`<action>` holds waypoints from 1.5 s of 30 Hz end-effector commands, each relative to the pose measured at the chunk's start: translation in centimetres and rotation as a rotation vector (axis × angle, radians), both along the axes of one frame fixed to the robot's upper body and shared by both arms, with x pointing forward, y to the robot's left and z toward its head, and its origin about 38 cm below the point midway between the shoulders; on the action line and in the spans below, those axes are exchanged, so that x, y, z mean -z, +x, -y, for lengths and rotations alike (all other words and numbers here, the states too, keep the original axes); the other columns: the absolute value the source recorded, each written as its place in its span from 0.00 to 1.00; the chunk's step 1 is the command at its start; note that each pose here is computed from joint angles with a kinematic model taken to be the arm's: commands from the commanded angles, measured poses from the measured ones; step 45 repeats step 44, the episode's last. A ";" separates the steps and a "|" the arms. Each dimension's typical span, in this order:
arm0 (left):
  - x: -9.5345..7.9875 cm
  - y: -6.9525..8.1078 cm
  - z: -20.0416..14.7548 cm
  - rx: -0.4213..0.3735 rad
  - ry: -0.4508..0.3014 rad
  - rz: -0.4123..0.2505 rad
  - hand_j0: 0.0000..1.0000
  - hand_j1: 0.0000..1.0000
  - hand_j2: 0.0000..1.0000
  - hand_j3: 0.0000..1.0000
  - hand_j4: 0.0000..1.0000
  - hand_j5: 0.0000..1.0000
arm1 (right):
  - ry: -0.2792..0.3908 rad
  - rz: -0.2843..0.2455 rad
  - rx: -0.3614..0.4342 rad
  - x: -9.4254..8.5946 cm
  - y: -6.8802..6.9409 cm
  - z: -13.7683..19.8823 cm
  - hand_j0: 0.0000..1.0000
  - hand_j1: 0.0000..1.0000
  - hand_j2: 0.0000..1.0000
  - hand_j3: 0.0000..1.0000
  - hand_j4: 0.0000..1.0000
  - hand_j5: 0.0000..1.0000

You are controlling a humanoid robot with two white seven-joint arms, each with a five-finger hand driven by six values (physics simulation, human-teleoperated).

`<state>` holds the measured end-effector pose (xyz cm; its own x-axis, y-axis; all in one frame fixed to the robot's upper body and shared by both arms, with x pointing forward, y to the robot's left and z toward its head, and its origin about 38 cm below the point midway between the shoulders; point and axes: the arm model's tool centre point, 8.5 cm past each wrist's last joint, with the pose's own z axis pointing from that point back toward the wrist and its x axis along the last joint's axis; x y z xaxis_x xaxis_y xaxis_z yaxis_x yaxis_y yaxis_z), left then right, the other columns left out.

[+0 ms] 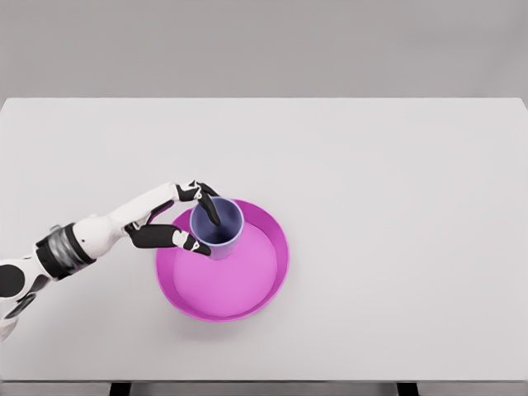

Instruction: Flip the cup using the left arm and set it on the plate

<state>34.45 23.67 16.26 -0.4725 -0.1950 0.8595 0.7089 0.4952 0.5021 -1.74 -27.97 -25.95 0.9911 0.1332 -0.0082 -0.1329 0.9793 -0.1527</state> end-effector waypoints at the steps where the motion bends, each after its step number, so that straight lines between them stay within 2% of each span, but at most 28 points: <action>1: 0.1 0.0 0.0 -0.003 0.001 -0.005 0.41 0.41 0.41 0.41 0.41 0.41 | 0.000 0.000 0.000 0.0 0.0 0.0 1.00 1.00 1.00 1.00 1.00 1.00; 4: 0.0 0.0 0.0 -0.002 -0.001 -0.002 0.45 0.45 0.45 0.45 0.45 0.45 | 0.000 0.000 0.000 0.0 0.0 0.0 1.00 1.00 1.00 1.00 1.00 1.00; 5: 0.0 -0.1 0.0 0.000 -0.001 -0.002 0.50 0.50 0.50 0.50 0.50 0.50 | 0.000 0.000 0.000 0.0 0.0 0.0 1.00 1.00 1.00 1.00 1.00 1.00; 6: 0.0 -0.1 0.0 0.000 0.000 -0.001 0.63 0.63 0.63 0.63 0.63 0.63 | 0.000 0.000 0.000 0.0 0.0 0.0 1.00 1.00 1.00 1.00 1.00 1.00; 7: 0.0 -0.1 0.0 0.002 0.001 -0.001 0.70 0.70 0.70 0.70 0.70 0.70 | 0.000 0.000 0.000 0.0 0.0 0.0 1.00 1.00 1.00 1.00 1.00 1.00; 14: -0.1 -0.1 -0.2 0.000 0.006 0.001 0.75 0.75 0.75 0.75 0.75 0.75 | 0.000 0.000 0.000 0.0 0.0 0.0 1.00 1.00 1.00 1.00 1.00 1.00; 20: 0.0 -0.2 -0.2 0.001 0.009 -0.003 0.90 0.90 0.90 0.90 0.90 0.90 | 0.000 0.000 0.000 0.0 0.0 0.0 1.00 1.00 1.00 1.00 1.00 1.00; 25: 0.1 -0.2 -0.2 -0.001 0.010 -0.008 0.93 0.93 0.93 0.93 0.93 0.93 | 0.000 0.000 0.000 0.0 0.0 0.0 1.00 1.00 1.00 1.00 1.00 1.00; 27: 0.1 -0.2 -0.3 -0.003 0.012 -0.009 1.00 1.00 1.00 1.00 1.00 1.00 | 0.000 0.001 0.000 0.0 0.1 0.0 1.00 1.00 1.00 1.00 1.00 1.00; 31: 0.2 -0.2 -0.3 0.000 0.037 0.007 1.00 1.00 1.00 1.00 1.00 1.00 | 0.000 0.000 0.000 0.0 0.0 0.0 1.00 1.00 1.00 1.00 1.00 1.00; 36: 0.9 -0.8 -0.9 -0.007 0.044 -0.014 1.00 1.00 1.00 1.00 1.00 1.00 | 0.000 0.000 0.000 0.0 0.0 0.0 1.00 1.00 1.00 1.00 1.00 1.00; 38: -0.6 -1.2 -2.8 0.007 0.088 0.020 1.00 1.00 1.00 1.00 1.00 1.00 | 0.000 0.000 0.000 0.0 0.0 0.0 1.00 1.00 1.00 1.00 1.00 1.00; 40: -2.6 -1.3 -5.2 0.015 0.069 0.056 1.00 1.00 1.00 1.00 1.00 1.00 | 0.000 0.000 0.000 0.0 0.0 0.0 1.00 1.00 1.00 1.00 1.00 1.00; 42: -4.8 -1.3 -8.3 -0.011 0.096 0.071 1.00 1.00 1.00 1.00 1.00 1.00 | 0.000 0.000 0.000 0.0 0.0 0.0 1.00 1.00 1.00 1.00 1.00 1.00; 44: -7.3 -1.3 -10.4 -0.020 0.119 0.119 1.00 1.00 1.00 1.00 1.00 1.00 | 0.000 0.000 0.000 0.0 0.0 0.0 1.00 1.00 1.00 1.00 1.00 1.00; 45: -7.3 -1.3 -10.4 -0.020 0.119 0.119 1.00 1.00 1.00 1.00 1.00 1.00 | 0.000 0.000 0.000 0.0 0.0 0.0 1.00 1.00 1.00 1.00 1.00 1.00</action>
